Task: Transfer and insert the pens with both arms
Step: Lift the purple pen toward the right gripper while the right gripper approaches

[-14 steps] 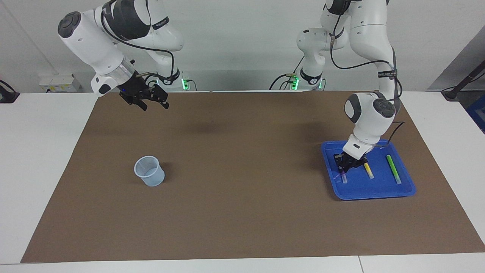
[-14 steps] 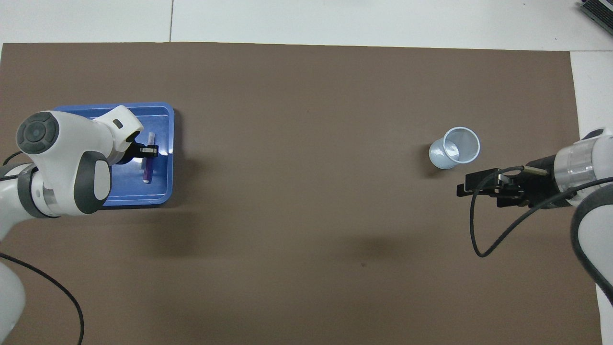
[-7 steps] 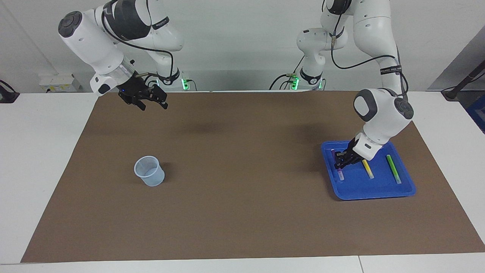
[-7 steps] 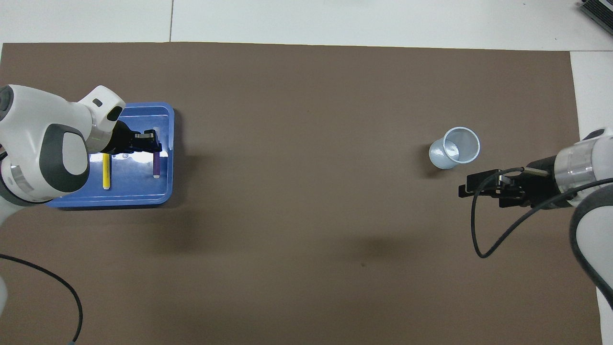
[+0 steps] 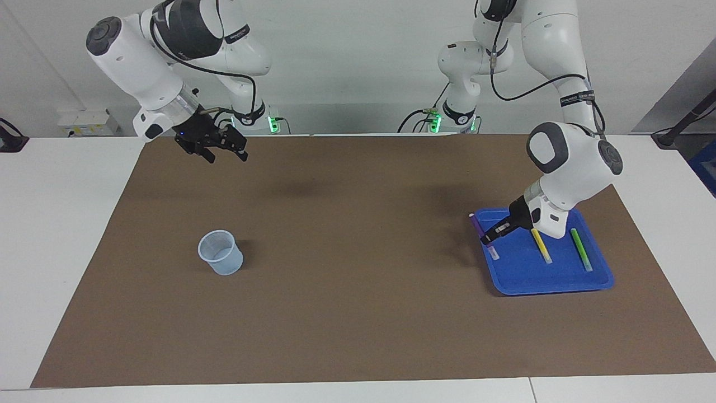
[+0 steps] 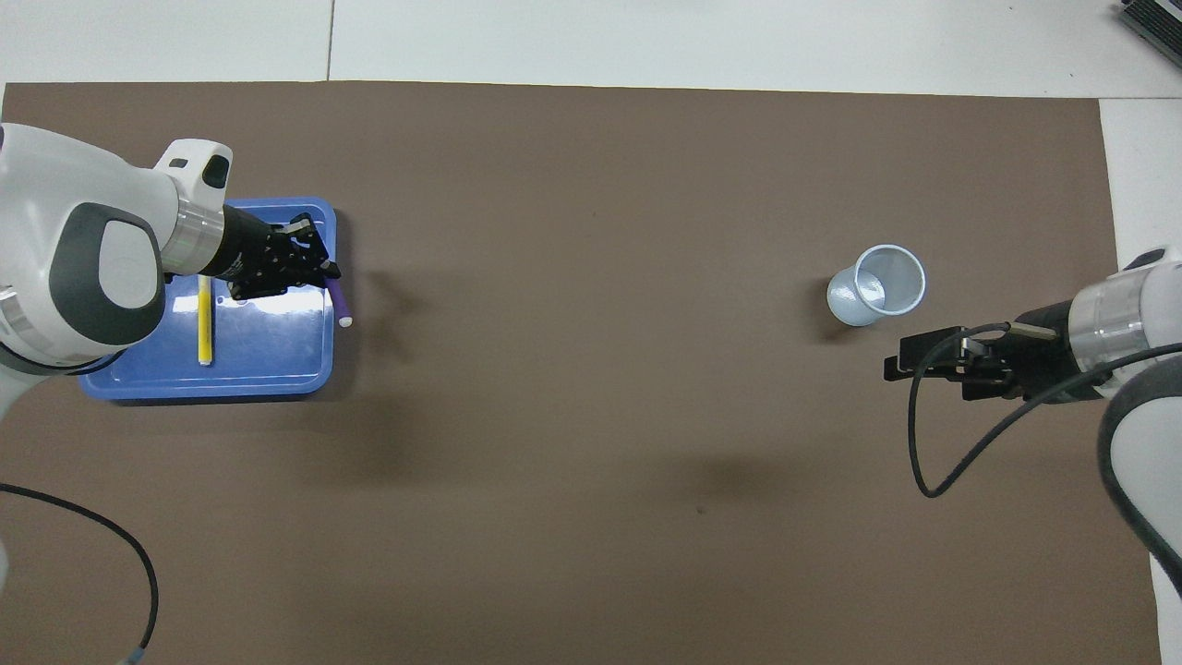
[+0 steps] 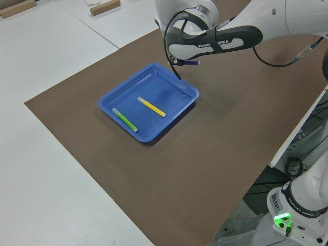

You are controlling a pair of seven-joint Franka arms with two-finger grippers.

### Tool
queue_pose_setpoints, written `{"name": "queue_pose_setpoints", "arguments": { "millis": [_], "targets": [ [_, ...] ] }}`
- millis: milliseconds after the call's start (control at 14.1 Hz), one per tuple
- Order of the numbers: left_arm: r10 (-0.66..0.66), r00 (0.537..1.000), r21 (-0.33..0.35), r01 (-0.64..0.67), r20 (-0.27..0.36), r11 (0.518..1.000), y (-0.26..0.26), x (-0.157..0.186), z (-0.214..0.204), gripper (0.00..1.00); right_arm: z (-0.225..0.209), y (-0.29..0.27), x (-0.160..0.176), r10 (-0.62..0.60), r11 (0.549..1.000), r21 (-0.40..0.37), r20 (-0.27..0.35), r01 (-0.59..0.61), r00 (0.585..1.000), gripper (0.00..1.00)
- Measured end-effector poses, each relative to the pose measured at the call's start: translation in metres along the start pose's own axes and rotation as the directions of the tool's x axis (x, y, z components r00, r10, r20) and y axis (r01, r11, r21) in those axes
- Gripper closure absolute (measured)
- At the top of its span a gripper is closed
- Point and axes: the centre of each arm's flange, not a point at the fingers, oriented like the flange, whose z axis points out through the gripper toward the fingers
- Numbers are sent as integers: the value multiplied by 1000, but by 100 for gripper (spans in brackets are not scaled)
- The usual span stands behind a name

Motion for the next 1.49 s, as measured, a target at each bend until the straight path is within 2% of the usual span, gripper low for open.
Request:
{"name": "queue_pose_setpoints", "arguments": {
  "millis": [142,284,426,568,781,1065,1491],
  "targets": [
    [-172,985,4,171,9,985,23,-16,6,82,2,-8,-2,-12,1000,-2,-1,12,1000,0],
    [-319,948,18,319,17,948,43,-34,16,82,9,-39,-6,-6,1000,0,-25,6,1000,0],
    [-405,914,22,405,21,914,60,-49,21,82,18,-87,-16,27,999,19,-83,-26,996,0],
    [-481,876,-3,481,48,877,71,-56,21,82,24,-127,-25,80,994,86,-137,-68,987,0],
    [-555,825,-52,562,104,826,90,-70,25,82,37,-146,-18,185,972,175,-153,-158,971,0],
    [-622,776,-81,630,108,772,133,-112,42,82,70,-181,-9,351,916,267,-169,-300,921,0],
    [-684,705,-129,708,188,694,166,-148,52,82,125,-230,-8,471,843,379,-176,-382,864,0]
  ]
}}
